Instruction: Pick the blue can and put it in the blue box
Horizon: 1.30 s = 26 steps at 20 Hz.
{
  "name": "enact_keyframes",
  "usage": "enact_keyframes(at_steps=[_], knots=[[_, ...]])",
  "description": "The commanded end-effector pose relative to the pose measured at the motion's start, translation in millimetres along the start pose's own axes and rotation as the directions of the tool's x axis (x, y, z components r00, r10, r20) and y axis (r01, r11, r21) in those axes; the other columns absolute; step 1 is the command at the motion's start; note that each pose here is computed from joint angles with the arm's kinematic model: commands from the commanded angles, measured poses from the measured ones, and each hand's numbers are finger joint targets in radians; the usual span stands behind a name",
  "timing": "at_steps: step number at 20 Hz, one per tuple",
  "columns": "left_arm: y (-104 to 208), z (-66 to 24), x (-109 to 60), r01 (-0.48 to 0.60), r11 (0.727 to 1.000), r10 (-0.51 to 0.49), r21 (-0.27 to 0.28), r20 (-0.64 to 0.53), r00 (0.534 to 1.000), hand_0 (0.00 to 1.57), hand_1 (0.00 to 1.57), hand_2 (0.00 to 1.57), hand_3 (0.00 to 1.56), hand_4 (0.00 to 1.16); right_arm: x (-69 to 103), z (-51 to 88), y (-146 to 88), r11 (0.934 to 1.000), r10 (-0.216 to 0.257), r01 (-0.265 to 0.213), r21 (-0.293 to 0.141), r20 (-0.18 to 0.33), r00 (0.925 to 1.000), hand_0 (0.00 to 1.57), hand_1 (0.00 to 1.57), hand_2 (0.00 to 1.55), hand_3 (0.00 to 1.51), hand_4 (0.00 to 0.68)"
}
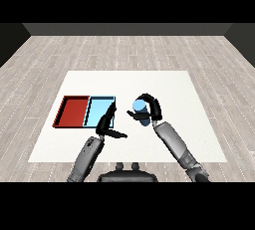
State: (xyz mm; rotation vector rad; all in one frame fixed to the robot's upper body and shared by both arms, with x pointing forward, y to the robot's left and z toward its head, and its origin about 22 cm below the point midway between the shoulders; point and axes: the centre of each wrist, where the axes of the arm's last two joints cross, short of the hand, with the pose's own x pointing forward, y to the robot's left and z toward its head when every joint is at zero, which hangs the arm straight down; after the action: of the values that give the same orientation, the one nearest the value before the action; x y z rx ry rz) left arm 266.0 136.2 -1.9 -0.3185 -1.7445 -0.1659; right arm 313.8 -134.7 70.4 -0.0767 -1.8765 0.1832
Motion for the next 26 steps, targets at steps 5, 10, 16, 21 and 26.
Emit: enact_keyframes(at_steps=[5, 10, 16, 21, 26], knots=[[-22.2, -20.2, -12.6, -0.033, 0.999, 0.033, 0.014, -0.017, 0.999, 0.0, 0.0, 0.0, 0.0, 0.0, 4.2, 1.9, -11.8, 0.9993, 0.0, -0.002, 0.037, 0.035, 0.9994, 1.49, 1.49, 1.47, 1.4, 0.609], [-3.6, -28.7, -13.1, -0.041, 0.999, 0.041, 0.005, -0.032, 0.999, 0.0, 0.0, 0.0, 0.0, 0.0, -2.7, -0.1, 22.3, 0.9981, -0.017, 0.016, 0.06, 0.021, 0.9996, 1.48, 1.48, 1.47, 1.4, 0.603], [-32.6, -16.4, -22.1, -0.062, 0.998, 0.063, 0.015, -0.081, 0.995, 0.0, 0.0, 0.0, 0.0, 0.0, 18.1, 3.7, 35.6, 0.9957, -0.051, 0.048, 0.079, 0.036, 0.9981, 1.49, 1.49, 1.46, 1.39, 0.609], [-10.2, 6.4, -15.7, -0.048, 0.999, 0.048, -0.001, -0.085, 0.995, 0.0, 0.0, 0.0, 0.0, 0.0, 22.9, 21.9, 48.5, 0.9968, -0.032, 0.028, 0.075, 0.054, 0.998, 1.48, 1.48, 1.46, 1.39, 0.612], [-15.1, -16.0, -10.3, -0.056, 0.998, 0.057, 0.014, -0.055, 0.997, 0.0, 0.0, 0.0, 0.0, 0.0, 21.8, 14.7, 55.2, 0.9918, -0.05, 0.042, 0.121, 0.064, 0.9967, 1.48, 1.48, 1.47, 1.41, 0.61]])
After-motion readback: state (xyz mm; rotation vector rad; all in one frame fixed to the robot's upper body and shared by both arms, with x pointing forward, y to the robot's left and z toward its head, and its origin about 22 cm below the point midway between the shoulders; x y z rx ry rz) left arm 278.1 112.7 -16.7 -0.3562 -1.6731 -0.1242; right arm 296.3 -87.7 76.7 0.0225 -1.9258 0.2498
